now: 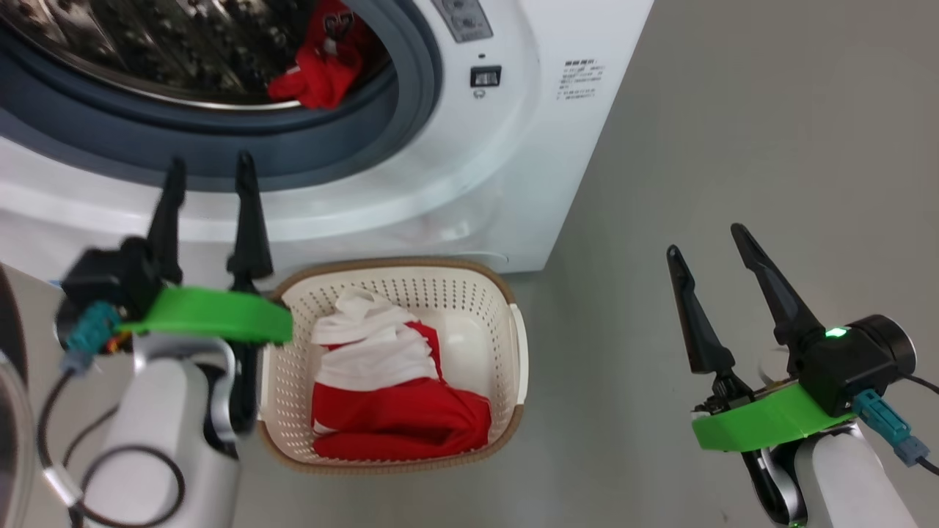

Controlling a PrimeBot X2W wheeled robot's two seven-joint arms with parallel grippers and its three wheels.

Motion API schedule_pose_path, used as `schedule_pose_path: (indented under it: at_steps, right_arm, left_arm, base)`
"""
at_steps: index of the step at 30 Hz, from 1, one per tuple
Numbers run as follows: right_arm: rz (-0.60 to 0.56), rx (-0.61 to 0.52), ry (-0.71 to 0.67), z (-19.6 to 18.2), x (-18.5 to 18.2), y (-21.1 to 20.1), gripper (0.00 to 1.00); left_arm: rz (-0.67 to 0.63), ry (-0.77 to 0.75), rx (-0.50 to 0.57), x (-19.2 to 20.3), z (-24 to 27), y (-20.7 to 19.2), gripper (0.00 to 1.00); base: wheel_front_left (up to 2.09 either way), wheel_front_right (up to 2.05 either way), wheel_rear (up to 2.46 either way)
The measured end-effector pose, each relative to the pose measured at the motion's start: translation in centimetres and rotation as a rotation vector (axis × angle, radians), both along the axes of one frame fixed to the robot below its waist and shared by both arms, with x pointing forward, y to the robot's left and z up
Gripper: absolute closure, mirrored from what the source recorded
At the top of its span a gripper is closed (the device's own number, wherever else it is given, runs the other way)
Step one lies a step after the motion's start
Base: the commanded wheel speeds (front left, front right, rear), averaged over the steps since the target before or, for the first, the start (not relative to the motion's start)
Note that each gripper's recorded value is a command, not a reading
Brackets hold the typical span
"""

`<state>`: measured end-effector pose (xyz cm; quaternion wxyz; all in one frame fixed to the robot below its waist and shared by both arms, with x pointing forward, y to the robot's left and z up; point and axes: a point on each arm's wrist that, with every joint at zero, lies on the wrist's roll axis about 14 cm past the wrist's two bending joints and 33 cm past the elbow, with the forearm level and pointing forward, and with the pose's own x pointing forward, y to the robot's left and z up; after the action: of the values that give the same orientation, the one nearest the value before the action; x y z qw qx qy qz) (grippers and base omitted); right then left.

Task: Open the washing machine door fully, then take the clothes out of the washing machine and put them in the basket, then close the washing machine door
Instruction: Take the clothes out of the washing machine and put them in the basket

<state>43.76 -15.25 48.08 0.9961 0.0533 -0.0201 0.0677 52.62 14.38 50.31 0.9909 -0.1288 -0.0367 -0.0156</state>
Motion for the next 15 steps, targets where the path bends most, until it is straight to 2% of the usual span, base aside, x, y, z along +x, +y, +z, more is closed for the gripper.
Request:
schedule_pose_path:
  at_steps: [15]
  right_arm:
    - [-0.009, -0.005, 0.069, -3.6, 2.5, -0.6, 0.00]
  left_arm:
    - [-0.016, 0.033, 0.001, 8.4, -2.5, -0.5, 0.00]
  base:
    - [0.00, 0.00, 0.00]
